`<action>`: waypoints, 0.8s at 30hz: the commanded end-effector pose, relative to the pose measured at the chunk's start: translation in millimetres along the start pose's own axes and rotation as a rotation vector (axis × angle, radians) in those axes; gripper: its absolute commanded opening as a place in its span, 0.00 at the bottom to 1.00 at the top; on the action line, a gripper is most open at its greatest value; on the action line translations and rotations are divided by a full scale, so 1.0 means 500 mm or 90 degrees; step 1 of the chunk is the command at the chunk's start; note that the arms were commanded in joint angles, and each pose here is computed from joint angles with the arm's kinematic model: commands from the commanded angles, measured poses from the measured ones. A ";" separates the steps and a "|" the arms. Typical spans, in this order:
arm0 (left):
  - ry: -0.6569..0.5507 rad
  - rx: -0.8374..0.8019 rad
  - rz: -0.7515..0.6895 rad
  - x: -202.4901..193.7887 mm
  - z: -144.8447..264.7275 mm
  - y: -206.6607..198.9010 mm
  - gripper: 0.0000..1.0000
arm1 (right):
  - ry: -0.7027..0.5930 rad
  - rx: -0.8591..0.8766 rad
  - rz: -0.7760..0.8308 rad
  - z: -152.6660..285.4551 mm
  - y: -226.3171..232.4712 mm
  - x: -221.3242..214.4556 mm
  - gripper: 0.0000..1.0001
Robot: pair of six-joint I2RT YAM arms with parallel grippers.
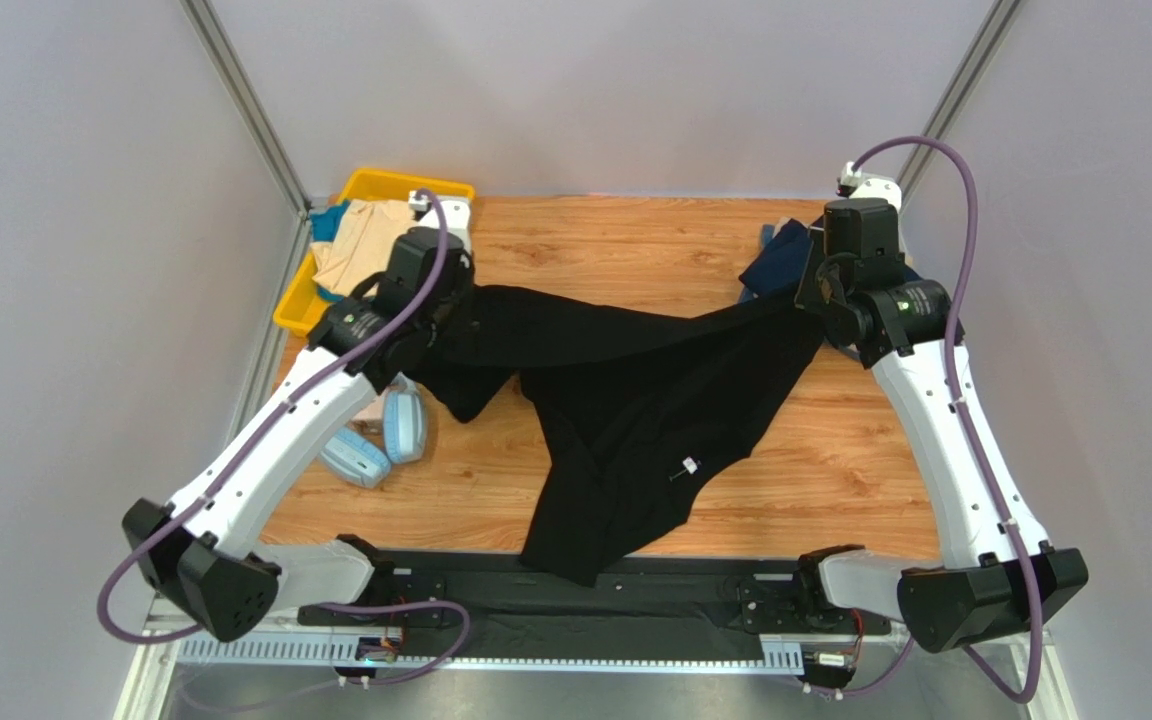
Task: Fold and stack the t-shirts
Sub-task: Flatten out the tshirt
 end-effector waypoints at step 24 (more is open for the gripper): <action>-0.258 0.051 0.166 0.139 0.277 0.125 0.00 | -0.263 0.046 -0.119 0.222 -0.065 0.140 0.00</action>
Point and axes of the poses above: each gripper's point midway between its finger pads, its own z axis back along the fingers, its own y axis along the line the jaws close on, x = y × z, the point moved 7 cm from there along z, back along the fingers, and after that the axes turned 7 degrees about z, right-handed, at the moved point
